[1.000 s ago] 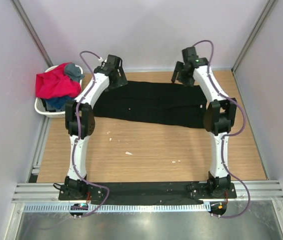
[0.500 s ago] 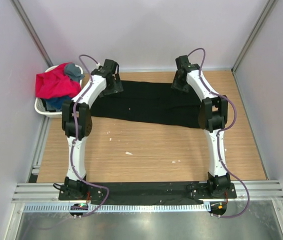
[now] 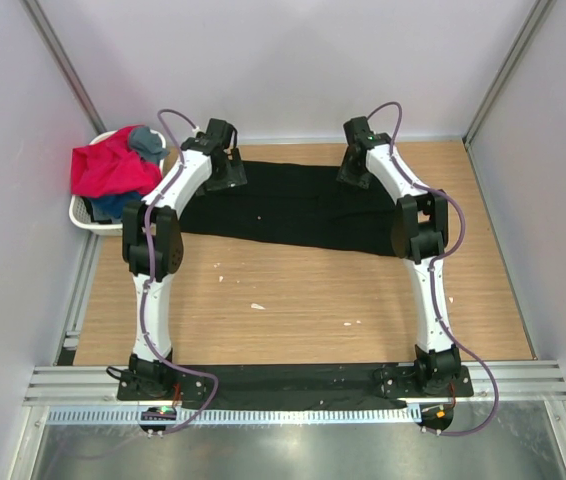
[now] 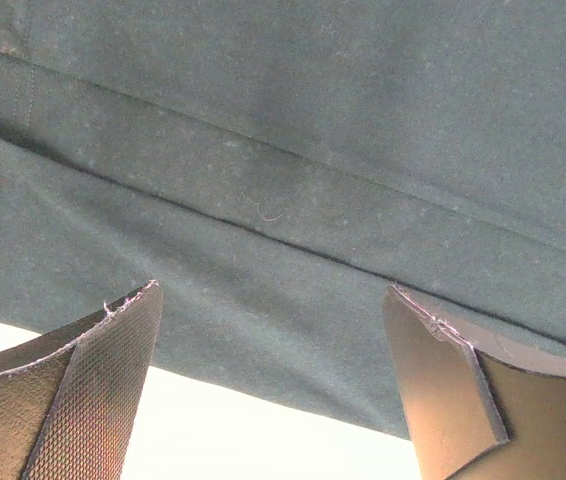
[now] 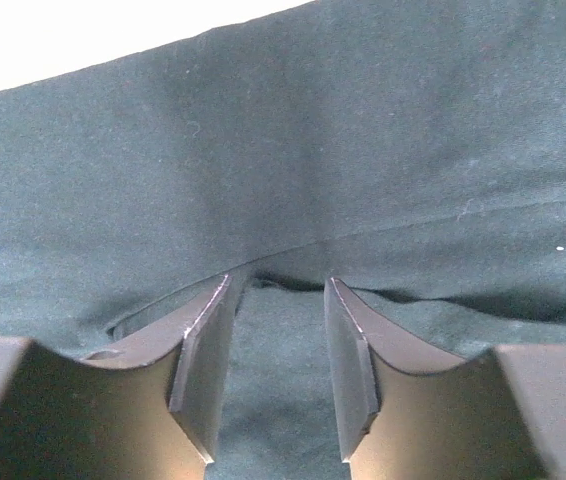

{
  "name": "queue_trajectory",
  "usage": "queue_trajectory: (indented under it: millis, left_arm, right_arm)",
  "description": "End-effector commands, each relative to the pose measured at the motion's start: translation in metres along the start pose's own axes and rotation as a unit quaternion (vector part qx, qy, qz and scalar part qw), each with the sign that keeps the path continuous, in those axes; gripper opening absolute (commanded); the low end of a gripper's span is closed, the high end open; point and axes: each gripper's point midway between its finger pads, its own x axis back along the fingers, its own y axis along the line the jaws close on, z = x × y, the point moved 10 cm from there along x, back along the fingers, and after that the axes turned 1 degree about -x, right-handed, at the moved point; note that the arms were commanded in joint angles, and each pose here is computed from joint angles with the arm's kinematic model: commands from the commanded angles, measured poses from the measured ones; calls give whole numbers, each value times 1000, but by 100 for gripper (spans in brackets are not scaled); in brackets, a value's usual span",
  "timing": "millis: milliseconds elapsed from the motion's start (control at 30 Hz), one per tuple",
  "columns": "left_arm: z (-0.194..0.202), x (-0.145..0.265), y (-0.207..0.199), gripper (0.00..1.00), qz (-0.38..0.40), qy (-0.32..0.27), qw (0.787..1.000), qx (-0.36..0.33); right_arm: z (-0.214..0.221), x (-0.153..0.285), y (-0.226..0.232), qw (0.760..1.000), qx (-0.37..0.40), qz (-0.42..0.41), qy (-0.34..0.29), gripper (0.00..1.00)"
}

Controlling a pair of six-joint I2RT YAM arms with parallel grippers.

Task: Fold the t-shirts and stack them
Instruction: Fold the tshirt

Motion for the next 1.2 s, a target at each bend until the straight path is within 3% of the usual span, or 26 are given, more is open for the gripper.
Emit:
queue_trajectory:
  millis: [0, 167, 667, 867, 1000, 1167]
  left_arm:
    - [-12, 28, 3, 92, 12, -25, 1000, -5]
    - [-10, 31, 6, 92, 6, -21, 1000, -8]
    - [-11, 36, 10, 90, 1, -16, 1000, -20]
    - [-11, 39, 13, 89, -4, -19, 1000, -18]
    - [-11, 38, 12, 89, -2, -19, 1000, -15]
    - [-10, 39, 11, 89, -1, -18, 1000, -14]
  right_arm:
    - [-9, 8, 10, 999, -9, -17, -26, 46]
    - [-9, 4, 11, 999, -11, -18, -28, 38]
    - [0, -13, 11, 1000, -9, -15, -13, 38]
    - [-5, -9, 11, 1000, -5, -5, -28, 23]
    - [-11, 0, 15, 999, -8, -21, -37, 2]
    - [-24, 22, 21, 997, -16, -49, -62, 1]
